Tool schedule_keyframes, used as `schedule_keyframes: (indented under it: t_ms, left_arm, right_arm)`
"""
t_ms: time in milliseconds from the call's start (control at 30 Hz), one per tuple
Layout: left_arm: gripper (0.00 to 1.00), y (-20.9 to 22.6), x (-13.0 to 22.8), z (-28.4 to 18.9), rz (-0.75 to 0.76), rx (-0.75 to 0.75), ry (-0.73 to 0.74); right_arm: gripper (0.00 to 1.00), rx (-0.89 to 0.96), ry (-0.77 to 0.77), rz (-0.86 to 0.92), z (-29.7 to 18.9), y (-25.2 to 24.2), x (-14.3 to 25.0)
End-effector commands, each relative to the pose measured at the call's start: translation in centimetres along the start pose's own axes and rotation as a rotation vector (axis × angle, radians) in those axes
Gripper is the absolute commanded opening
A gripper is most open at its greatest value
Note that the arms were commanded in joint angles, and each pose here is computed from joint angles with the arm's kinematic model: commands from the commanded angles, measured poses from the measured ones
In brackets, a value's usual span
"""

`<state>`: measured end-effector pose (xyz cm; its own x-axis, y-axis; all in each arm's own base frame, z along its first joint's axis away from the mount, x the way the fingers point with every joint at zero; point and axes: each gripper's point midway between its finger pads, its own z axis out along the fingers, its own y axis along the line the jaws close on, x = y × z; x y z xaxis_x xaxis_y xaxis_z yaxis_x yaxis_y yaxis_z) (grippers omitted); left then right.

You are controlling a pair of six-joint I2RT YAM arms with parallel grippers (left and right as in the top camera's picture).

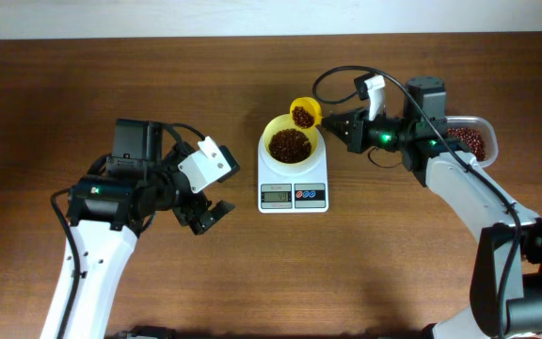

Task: Scoop item into bowl and weigh 50g on scale
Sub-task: 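Tilt the scoop slowly to trickle beans into the bowl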

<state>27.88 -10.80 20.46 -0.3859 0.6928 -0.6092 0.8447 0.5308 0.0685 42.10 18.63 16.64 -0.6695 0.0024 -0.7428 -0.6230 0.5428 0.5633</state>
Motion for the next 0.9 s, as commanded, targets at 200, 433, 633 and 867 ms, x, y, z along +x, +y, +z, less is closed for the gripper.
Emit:
schedule_keyframes:
  t_ms: [200,433,633,867]
  left_arm:
    - [0.99,0.2,-0.5,-0.4,0.019,-0.008,-0.013]
    - [0.99,0.2,-0.5,-0.4,0.019,-0.009,-0.012]
    - [0.99,0.2,-0.5,-0.4,0.019,-0.009,-0.012]
    - [0.99,0.2,-0.5,-0.4,0.019,-0.008,-0.013]
  right_arm:
    - [0.04,-0.083,0.002,-0.070,0.6,1.3,0.0]
    - [0.04,-0.074,0.006,-0.059,0.8,1.0,0.2]
    - [0.04,-0.040,0.017,-0.067,0.8,0.3,0.6]
    - [0.04,-0.080,0.002,0.002,0.8,1.1,0.0]
